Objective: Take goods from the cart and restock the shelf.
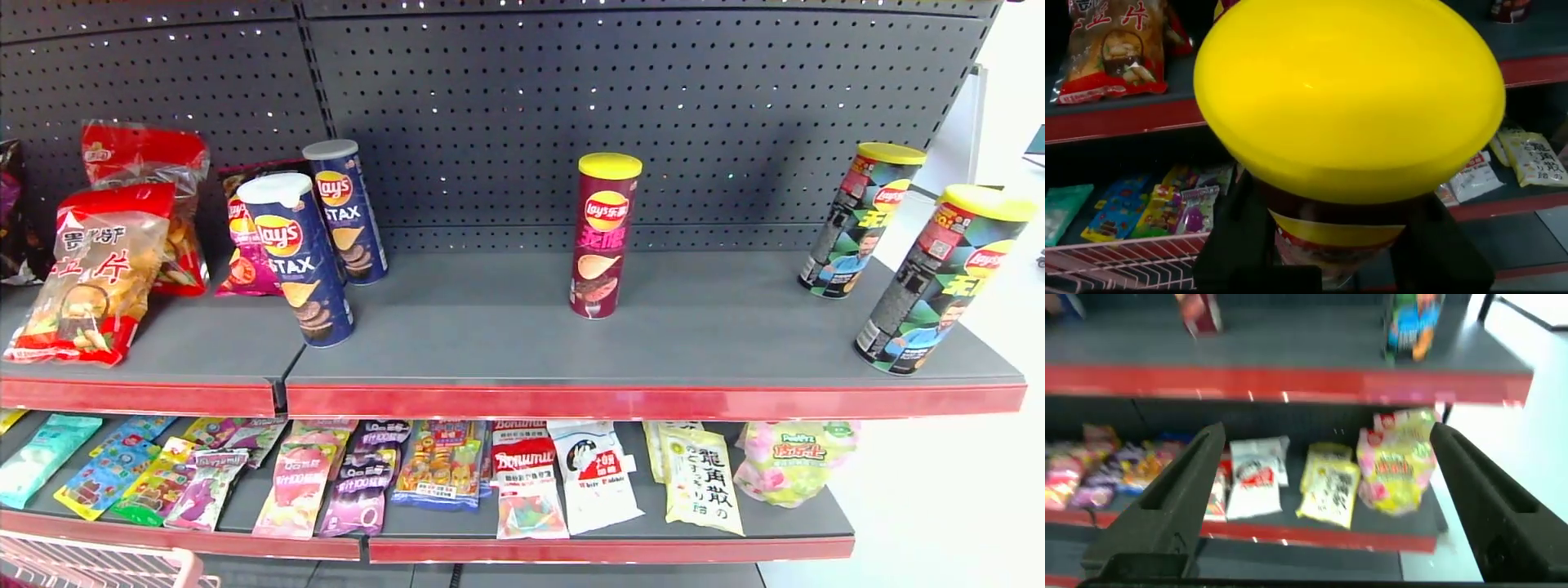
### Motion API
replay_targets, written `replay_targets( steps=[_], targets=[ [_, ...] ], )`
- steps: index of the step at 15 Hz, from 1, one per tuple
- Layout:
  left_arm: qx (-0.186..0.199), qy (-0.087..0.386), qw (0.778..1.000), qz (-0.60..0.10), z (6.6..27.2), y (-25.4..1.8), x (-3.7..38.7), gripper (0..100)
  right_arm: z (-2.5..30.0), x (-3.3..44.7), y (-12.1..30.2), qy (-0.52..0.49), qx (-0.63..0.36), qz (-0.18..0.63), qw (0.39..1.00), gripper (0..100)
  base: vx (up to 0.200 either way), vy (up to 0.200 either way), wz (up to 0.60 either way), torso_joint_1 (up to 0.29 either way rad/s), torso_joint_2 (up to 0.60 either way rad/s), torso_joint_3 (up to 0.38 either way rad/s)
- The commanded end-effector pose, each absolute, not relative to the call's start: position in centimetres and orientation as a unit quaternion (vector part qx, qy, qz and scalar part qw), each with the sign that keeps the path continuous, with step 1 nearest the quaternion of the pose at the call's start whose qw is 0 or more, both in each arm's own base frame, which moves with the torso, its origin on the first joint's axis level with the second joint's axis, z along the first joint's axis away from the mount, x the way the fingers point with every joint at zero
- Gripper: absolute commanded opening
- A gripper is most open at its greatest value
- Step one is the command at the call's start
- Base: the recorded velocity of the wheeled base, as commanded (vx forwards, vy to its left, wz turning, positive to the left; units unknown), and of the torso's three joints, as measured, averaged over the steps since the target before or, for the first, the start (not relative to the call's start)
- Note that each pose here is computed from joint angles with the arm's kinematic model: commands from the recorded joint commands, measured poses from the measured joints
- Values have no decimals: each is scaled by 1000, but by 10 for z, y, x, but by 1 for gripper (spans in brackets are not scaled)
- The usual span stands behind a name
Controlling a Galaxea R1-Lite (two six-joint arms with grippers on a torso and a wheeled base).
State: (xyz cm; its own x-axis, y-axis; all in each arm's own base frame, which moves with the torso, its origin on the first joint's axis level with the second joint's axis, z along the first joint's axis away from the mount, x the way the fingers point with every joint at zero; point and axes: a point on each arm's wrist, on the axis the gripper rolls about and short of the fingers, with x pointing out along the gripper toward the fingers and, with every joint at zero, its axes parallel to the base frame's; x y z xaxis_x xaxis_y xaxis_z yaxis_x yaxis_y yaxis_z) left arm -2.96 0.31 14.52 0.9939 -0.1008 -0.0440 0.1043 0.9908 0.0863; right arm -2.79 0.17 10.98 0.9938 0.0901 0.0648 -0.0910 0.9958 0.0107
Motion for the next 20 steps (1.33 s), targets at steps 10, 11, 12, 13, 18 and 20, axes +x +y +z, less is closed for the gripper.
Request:
replay_targets(
  steps=[10, 11, 12, 13, 18, 20],
  targets=[
    [35, 27, 996, -80, 151, 2, -28, 0, 253, 196, 77, 82, -54, 346, 933, 100, 0, 0, 0, 0, 0, 0],
    [35, 27, 997, -66, 151, 3, -28, 0, 250, 211, 83, 85, -53, 354, 930, 100, 0, 0, 0, 0, 0, 0],
    [35, 25, 998, -55, 151, 3, -28, 0, 249, 222, 89, 87, -51, 368, 924, 100, 0, 0, 0, 0, 0, 0],
    [35, 24, 998, -54, 151, 3, -28, 0, 249, 238, 95, 90, -49, 385, 917, 100, 0, 0, 0, 0, 0, 0],
    [36, 21, 998, -49, 155, 3, -29, 0, 240, 305, 119, 99, -50, 387, 915, 100, 0, 0, 0, 0, 0, 0],
    [36, 22, 998, -49, 155, 3, -29, 0, 234, 316, 124, 103, -53, 391, 913, 100, 0, 0, 0, 0, 0, 0]
  ],
)
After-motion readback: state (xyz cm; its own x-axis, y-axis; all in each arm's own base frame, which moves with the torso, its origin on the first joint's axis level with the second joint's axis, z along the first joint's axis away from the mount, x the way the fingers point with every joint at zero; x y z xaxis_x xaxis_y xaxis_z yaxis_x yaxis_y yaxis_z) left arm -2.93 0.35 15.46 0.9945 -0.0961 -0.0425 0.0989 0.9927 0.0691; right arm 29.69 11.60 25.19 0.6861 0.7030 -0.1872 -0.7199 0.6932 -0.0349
